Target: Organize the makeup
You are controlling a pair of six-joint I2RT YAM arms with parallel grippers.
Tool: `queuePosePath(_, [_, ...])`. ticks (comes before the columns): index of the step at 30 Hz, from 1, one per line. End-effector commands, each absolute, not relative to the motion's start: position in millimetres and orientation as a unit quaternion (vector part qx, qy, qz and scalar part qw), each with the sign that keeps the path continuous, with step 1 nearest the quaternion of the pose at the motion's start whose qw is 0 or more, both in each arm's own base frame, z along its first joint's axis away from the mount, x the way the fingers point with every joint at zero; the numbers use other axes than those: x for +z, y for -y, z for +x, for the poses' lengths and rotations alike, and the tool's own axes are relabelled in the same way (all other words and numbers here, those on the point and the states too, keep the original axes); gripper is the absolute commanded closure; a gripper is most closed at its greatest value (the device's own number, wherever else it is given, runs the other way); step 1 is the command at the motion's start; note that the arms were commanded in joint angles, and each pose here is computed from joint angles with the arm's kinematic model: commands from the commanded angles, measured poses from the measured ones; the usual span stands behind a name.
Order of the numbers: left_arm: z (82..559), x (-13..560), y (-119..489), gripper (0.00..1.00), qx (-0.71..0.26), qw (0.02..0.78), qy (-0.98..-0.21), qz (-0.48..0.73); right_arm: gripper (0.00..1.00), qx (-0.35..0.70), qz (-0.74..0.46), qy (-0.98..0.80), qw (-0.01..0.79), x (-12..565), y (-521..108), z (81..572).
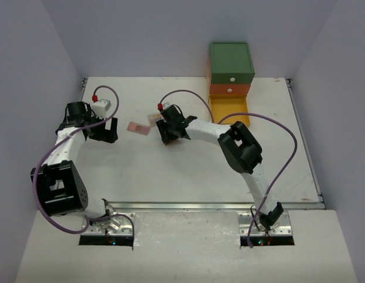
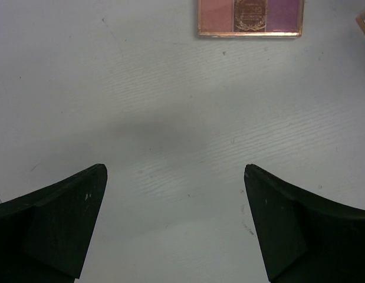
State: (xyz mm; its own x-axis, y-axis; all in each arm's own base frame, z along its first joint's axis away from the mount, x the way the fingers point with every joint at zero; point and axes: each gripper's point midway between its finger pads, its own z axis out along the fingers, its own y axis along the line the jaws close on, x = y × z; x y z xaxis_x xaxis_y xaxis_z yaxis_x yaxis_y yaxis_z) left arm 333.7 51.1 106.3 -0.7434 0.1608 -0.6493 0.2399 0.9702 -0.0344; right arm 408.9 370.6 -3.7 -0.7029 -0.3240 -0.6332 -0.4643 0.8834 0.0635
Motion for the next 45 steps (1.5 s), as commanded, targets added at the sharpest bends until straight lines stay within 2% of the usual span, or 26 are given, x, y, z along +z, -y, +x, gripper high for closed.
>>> queuePosePath(1, [342.7, 126.1, -55.4, 0.00, -0.050, 0.375, -0.918, 0.115, 0.66, 0.137, -0.229, -0.906, 0.329, 14.1, -376.2, 398.2])
queuePosePath(14, [344.4, 122.6, -55.8, 0.00, -0.051, 0.375, -0.919, 0.113, 0.65, 0.199, -0.229, -0.863, 0.405, 82.0, -388.2, 400.3])
queuePosePath(26, [342.6, 124.5, -54.7, 0.00, -0.053, 0.375, -0.919, 0.113, 0.63, 0.172, -0.215, -0.859, 0.432, 105.7, -372.4, 414.4])
queuePosePath(31, [340.8, 127.5, -53.6, 0.00, -0.053, 0.378, -0.917, 0.115, 0.62, 0.166, -0.178, -0.843, 0.479, 161.1, -330.8, 434.6])
queuePosePath(34, [340.3, 128.5, -52.8, 0.00, -0.054, 0.380, -0.916, 0.116, 0.62, 0.137, -0.138, -0.845, 0.499, 179.2, -279.8, 447.9])
queuePosePath(37, [340.8, 127.1, -52.3, 0.00, -0.056, 0.379, -0.916, 0.117, 0.61, 0.085, -0.103, -0.852, 0.507, 176.3, -225.8, 460.9])
queuePosePath(45, [341.4, 123.5, -53.6, 0.00, -0.055, 0.374, -0.918, 0.115, 0.60, 0.011, -0.065, -0.864, 0.498, 153.4, -149.4, 507.4])
